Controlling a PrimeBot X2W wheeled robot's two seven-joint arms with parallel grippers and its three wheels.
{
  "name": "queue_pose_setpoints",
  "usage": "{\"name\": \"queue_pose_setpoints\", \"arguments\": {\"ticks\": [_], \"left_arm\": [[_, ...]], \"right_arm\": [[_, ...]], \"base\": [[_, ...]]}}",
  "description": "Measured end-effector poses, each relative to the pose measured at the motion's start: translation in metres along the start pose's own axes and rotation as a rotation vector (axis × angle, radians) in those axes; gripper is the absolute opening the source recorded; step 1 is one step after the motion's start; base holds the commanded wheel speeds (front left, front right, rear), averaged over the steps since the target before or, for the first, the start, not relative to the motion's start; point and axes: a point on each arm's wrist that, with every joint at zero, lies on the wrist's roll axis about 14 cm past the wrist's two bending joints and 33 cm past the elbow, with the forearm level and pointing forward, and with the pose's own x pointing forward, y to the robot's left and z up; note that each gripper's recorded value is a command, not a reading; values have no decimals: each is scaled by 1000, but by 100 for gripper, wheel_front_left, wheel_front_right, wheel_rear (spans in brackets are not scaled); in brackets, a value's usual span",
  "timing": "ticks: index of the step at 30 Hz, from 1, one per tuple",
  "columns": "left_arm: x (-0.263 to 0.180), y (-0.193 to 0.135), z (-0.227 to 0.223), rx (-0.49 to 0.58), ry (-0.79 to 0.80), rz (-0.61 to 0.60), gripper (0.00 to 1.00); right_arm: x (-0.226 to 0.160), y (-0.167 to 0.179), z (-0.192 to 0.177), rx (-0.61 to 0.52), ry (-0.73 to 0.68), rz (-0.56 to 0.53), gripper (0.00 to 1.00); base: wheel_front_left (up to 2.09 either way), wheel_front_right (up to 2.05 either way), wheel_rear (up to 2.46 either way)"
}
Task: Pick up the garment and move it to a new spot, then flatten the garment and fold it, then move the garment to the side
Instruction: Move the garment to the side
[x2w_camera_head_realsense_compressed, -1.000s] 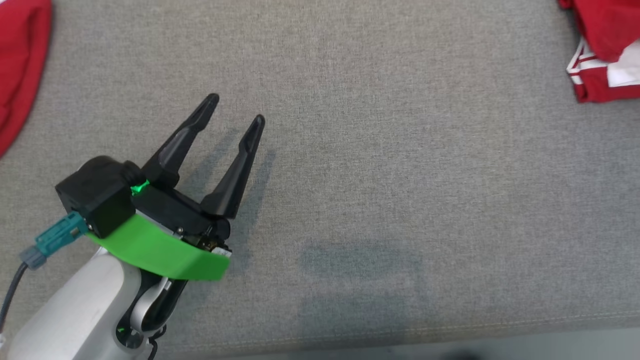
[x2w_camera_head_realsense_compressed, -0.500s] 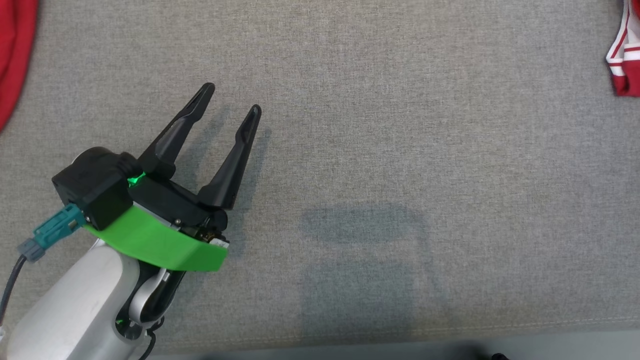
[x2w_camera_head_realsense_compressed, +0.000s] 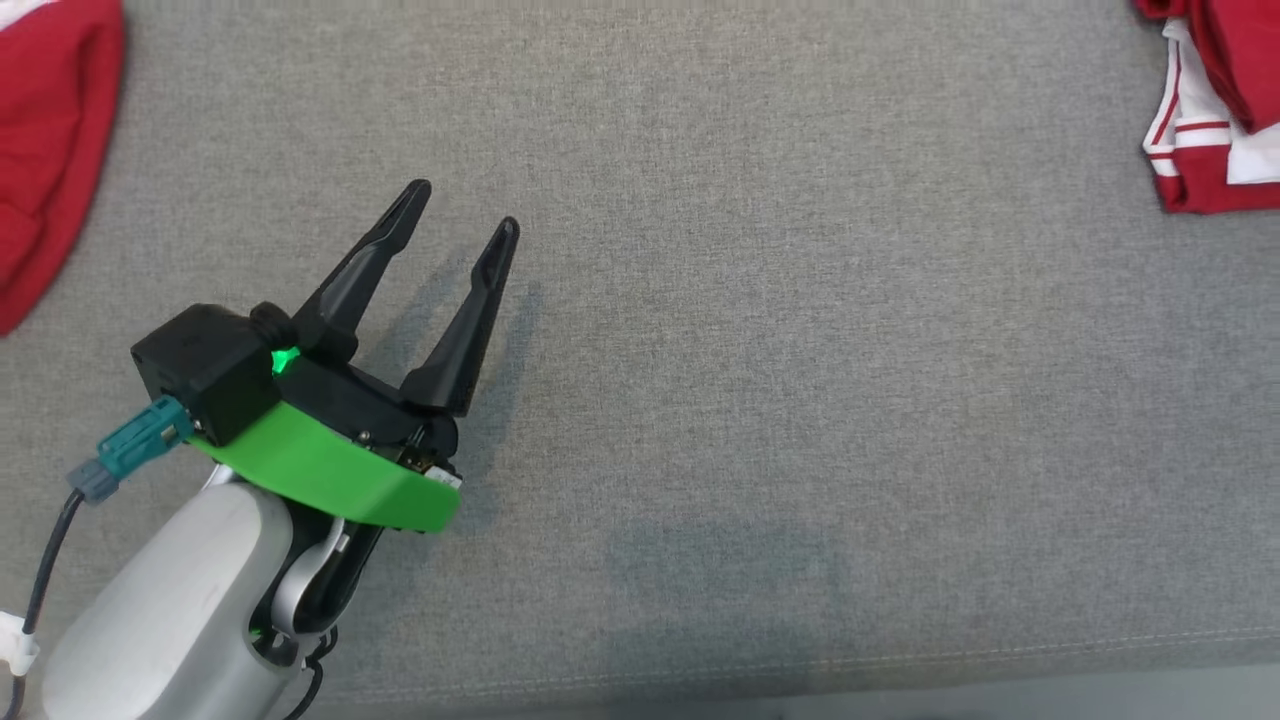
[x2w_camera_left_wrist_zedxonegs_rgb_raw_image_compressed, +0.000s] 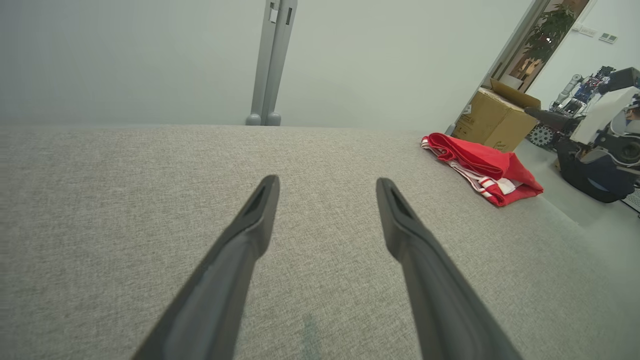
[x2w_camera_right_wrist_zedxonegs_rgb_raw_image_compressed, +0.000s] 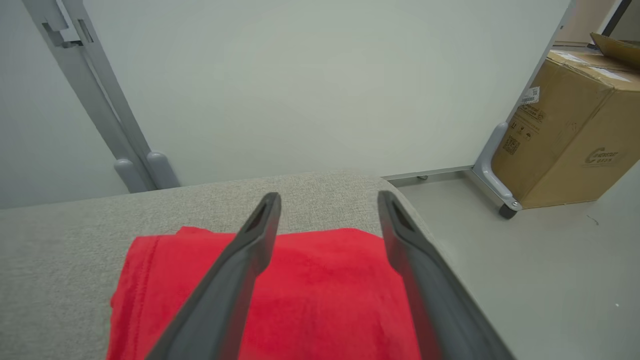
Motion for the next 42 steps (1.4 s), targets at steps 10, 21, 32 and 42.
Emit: {"name": "queue_pose_setpoints", "arguments": {"ticks": [10, 21, 32, 42], "left_arm": [[-16, -6, 25, 35, -54, 51, 100], [-50, -7, 45, 56, -98, 143, 100], [-103, -4, 61, 84, -149, 262, 100], [-153, 1, 87, 141, -249, 367, 100]], "right_arm": [[-23, 49, 78, 21, -197, 159, 100], [-71, 114, 108, 102, -297, 333, 100], [-137, 165, 84, 234, -267, 438, 100], [-199, 202, 76, 285, -285, 517, 100]], "base": [[0, 0, 0], [0, 0, 0], [0, 0, 0], [0, 0, 0]]}}
